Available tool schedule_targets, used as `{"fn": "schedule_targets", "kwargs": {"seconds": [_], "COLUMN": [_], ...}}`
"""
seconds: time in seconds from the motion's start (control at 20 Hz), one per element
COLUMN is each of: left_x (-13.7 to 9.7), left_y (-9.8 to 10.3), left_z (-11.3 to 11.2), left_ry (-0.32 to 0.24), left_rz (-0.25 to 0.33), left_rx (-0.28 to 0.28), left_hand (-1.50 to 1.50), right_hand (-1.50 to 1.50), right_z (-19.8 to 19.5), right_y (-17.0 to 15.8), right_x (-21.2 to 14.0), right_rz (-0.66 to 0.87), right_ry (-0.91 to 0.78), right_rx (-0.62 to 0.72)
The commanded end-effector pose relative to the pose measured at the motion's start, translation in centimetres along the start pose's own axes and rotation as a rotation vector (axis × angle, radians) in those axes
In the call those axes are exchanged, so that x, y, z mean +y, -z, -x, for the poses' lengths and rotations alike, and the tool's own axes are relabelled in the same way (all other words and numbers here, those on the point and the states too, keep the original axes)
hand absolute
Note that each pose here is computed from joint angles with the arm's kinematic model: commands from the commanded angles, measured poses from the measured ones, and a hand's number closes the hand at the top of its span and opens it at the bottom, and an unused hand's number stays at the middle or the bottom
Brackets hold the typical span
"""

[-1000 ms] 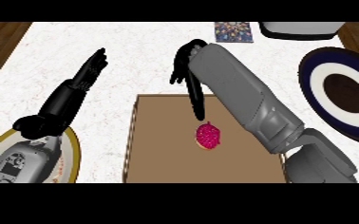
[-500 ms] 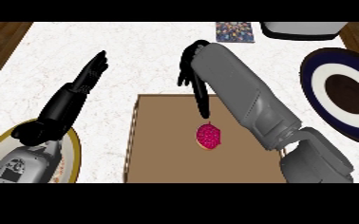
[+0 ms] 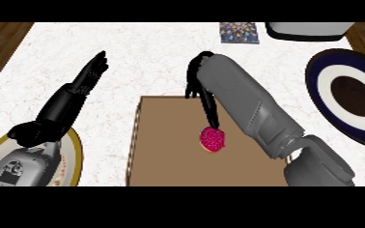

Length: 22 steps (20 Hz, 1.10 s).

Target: Pick the cupcake from the tray and place it in the plate

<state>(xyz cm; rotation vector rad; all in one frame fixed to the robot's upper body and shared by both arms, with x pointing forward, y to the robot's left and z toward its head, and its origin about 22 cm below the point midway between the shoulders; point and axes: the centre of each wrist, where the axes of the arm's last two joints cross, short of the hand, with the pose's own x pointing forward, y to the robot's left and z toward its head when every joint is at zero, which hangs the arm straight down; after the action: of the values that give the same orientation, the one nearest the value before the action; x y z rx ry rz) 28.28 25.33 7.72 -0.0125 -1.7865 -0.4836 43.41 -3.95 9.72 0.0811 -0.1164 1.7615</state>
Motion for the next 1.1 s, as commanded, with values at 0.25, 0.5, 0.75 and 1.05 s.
{"fn": "schedule_targets", "kwargs": {"seconds": [0.25,0.5,0.75,1.05], "left_x": [1.5,0.2,0.1,1.3], "left_y": [0.6,-0.9,-0.4,0.1], "left_z": [-0.7,-0.4,0.3,-0.8], "left_ry": [-0.008,0.014,-0.003,0.011], "left_rz": [0.009,-0.025,-0.025,-0.041], "left_rx": [0.001,0.02,0.01,0.007], "left_hand": [0.0,0.0,0.0,0.0], "right_hand": [-1.5,-1.5,-1.5,-1.5], "right_z": [0.6,0.6,1.2,-0.2], "right_y": [3.5,5.3,6.8,6.6], "right_x": [1.8,3.1,3.9,4.7], "right_rz": [-0.113,-0.177,-0.211,-0.186], "right_ry": [-0.076,-0.126,-0.117,-0.174], "right_rx": [0.032,0.041,0.046,0.062]}}
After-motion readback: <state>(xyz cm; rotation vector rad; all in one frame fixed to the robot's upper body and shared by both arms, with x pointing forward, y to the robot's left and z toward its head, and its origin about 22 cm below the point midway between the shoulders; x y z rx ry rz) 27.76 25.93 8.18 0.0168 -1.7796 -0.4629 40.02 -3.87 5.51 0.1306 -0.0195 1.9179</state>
